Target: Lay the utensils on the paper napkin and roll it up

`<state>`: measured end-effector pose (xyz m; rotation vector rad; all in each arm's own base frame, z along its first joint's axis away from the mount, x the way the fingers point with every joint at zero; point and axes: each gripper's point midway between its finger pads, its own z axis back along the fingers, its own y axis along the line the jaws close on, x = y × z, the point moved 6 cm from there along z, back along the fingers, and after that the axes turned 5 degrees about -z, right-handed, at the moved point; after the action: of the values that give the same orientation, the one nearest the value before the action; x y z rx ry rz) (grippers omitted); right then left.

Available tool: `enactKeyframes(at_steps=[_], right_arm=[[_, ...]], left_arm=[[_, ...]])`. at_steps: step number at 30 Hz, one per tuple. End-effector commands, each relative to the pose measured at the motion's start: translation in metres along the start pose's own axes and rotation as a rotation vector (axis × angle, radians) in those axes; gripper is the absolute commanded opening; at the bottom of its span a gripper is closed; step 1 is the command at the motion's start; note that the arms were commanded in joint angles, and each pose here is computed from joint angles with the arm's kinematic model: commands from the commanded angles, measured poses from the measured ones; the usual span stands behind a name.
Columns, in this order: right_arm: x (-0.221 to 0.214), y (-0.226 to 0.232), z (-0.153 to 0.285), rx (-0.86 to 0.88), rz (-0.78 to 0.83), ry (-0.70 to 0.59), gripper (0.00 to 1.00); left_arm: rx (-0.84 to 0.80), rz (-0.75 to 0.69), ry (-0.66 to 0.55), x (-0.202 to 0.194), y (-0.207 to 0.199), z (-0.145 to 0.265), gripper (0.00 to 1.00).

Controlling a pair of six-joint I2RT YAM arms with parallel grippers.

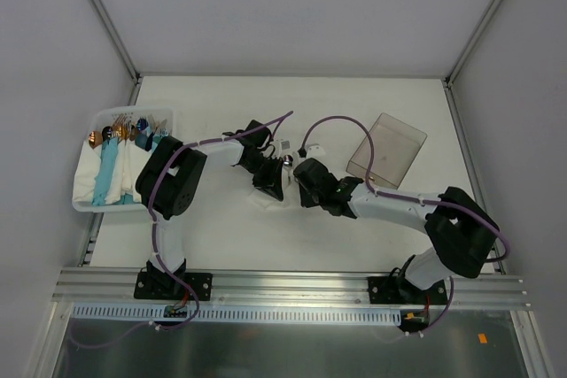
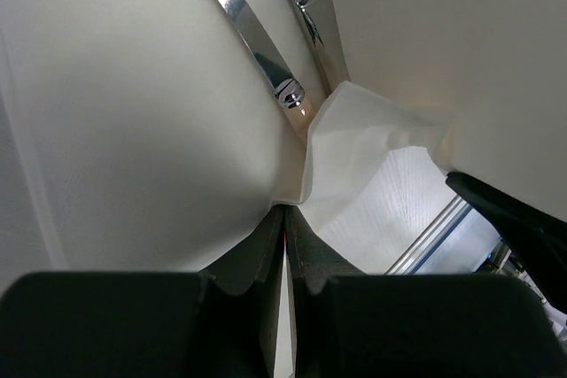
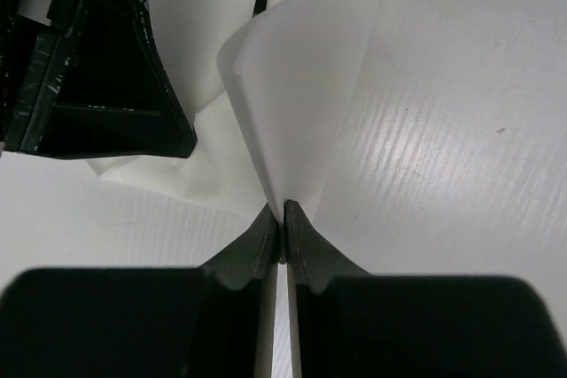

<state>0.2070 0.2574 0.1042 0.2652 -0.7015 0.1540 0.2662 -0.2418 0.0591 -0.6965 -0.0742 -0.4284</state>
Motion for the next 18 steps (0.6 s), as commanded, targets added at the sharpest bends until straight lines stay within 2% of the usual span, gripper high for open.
enactKeyframes(at_steps=[1, 18], right_arm=[[0.016, 0.020, -0.001, 0.066, -0.031, -0.039, 0.08], [0.014, 0.037, -0.021, 0.187, -0.145, 0.008, 0.07]], left_arm=[[0.110, 0.016, 0.034, -0.008, 0.024, -0.010, 0.06], [0.104, 0.025, 0.043, -0.009, 0.026, -0.013, 0.06]])
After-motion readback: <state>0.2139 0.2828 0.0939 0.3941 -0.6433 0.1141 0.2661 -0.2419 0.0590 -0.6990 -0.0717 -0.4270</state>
